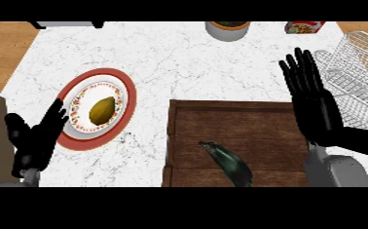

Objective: Pick the eggplant from the tray and place it in the tiered basket

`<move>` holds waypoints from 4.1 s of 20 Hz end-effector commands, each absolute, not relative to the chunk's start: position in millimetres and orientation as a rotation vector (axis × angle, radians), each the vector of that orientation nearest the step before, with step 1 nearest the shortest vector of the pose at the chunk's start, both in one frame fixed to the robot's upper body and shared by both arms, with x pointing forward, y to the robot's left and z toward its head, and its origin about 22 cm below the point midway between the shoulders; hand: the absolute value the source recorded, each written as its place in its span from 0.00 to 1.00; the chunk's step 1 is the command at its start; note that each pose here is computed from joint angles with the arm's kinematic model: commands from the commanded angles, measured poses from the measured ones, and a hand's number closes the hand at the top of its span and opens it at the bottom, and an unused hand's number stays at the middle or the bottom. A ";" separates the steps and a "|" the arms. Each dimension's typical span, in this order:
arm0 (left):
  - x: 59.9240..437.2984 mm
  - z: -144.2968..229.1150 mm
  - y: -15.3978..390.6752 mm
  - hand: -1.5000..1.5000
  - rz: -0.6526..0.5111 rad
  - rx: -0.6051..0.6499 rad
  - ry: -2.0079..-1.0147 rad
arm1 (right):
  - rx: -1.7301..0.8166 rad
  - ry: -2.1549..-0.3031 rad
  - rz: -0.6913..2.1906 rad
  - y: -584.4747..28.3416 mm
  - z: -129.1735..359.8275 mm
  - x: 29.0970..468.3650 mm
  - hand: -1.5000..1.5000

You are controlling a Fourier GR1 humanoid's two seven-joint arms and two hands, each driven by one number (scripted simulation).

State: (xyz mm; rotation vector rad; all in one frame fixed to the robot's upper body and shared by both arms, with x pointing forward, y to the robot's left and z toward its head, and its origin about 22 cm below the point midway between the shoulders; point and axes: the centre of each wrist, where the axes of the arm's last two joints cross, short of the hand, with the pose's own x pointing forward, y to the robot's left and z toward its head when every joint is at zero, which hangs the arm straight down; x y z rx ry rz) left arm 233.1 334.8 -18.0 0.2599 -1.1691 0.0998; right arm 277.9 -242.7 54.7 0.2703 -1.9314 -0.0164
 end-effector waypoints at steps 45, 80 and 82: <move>210.9 -55.6 246.1 0.50 -0.021 0.254 -1.293 | -0.759 -0.894 1.182 -116.1 156.5 236.4 0.00; 205.5 -48.9 248.3 0.50 -0.019 0.249 -1.288 | -0.734 -0.455 1.370 -78.9 86.3 265.0 0.00; 211.3 -51.1 255.8 0.50 -0.027 0.261 -1.298 | -0.739 -0.408 1.400 -77.9 69.1 257.6 0.00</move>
